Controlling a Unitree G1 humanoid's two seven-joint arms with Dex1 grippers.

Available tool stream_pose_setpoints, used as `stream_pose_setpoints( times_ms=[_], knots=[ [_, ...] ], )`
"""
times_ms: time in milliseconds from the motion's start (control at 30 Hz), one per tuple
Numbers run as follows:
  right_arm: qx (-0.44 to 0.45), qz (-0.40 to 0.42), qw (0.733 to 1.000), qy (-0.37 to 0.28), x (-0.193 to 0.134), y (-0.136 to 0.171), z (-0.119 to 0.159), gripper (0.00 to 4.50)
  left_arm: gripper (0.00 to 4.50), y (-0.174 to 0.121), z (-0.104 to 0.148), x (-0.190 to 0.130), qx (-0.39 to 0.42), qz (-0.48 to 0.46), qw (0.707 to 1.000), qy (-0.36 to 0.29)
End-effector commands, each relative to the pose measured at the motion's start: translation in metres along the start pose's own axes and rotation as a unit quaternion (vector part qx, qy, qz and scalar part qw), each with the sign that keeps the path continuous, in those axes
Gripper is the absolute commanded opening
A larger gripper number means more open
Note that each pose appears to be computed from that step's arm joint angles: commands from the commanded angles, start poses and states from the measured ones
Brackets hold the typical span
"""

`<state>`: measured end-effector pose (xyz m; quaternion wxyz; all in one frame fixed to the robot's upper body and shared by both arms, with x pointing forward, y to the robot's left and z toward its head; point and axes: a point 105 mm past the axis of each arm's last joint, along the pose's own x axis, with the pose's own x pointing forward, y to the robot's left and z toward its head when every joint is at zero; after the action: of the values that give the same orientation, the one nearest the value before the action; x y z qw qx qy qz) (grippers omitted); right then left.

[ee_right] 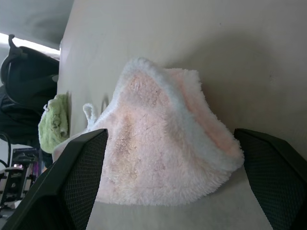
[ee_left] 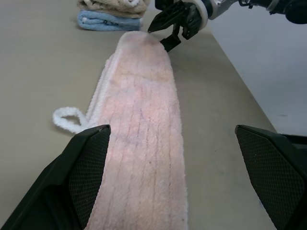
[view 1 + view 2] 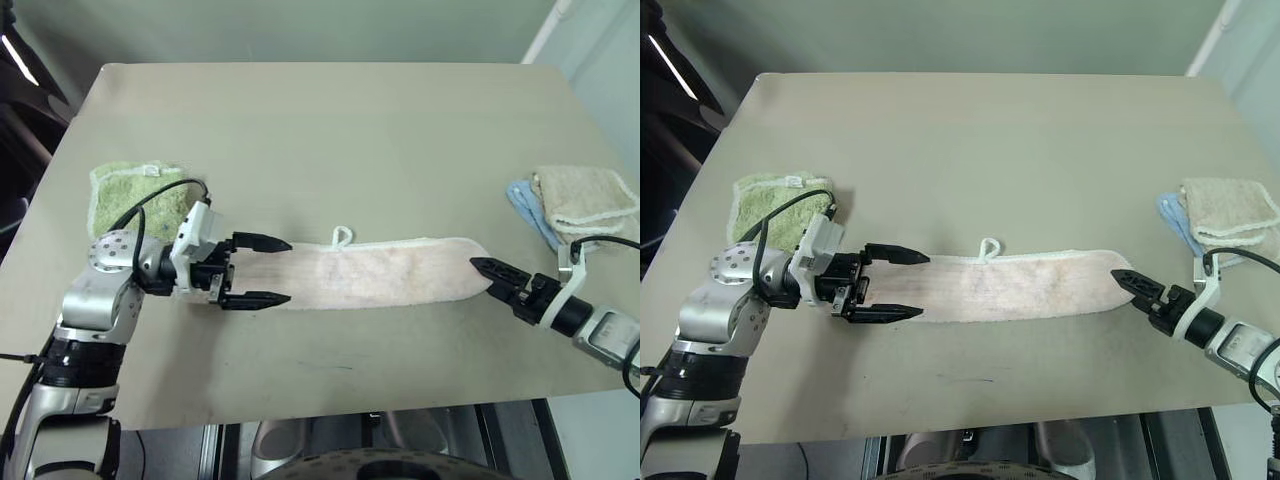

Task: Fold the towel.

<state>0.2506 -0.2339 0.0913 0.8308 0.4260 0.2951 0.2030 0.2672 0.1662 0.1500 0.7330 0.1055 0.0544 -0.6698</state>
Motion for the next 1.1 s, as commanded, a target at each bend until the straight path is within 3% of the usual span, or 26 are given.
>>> stream_pose_setpoints(
  times_ms=[33, 167, 267, 633, 667, 1100],
  knots=[
    [0.011, 0.024, 0.999, 0.04, 0.001, 0.01, -0.023, 4.46, 4.5, 0.002, 0.005, -0.004, 0.024, 0.004, 1.0, 0.004],
    [0.016, 0.032, 0.999, 0.04, 0.003, 0.016, -0.028, 4.46, 4.5, 0.004, 0.003, -0.004, 0.026, 0.004, 1.0, 0.003],
    [0.017, 0.031, 0.999, 0.035, 0.006, 0.017, -0.029, 3.9, 4.5, 0.005, 0.003, -0.004, 0.032, 0.005, 0.999, 0.005],
    [0.031, 0.01, 0.998, -0.051, -0.001, 0.009, 0.005, 0.19, 4.5, 0.006, -0.001, -0.005, 0.038, 0.01, 0.999, 0.006],
    [0.033, 0.008, 0.998, -0.062, -0.005, 0.008, 0.009, 0.04, 4.5, 0.006, -0.001, -0.004, 0.039, 0.01, 0.999, 0.006],
    [-0.025, -0.024, 0.994, -0.103, -0.038, 0.006, 0.005, 0.04, 4.5, 0.008, -0.004, -0.001, 0.046, 0.006, 0.999, 0.001]
  ],
)
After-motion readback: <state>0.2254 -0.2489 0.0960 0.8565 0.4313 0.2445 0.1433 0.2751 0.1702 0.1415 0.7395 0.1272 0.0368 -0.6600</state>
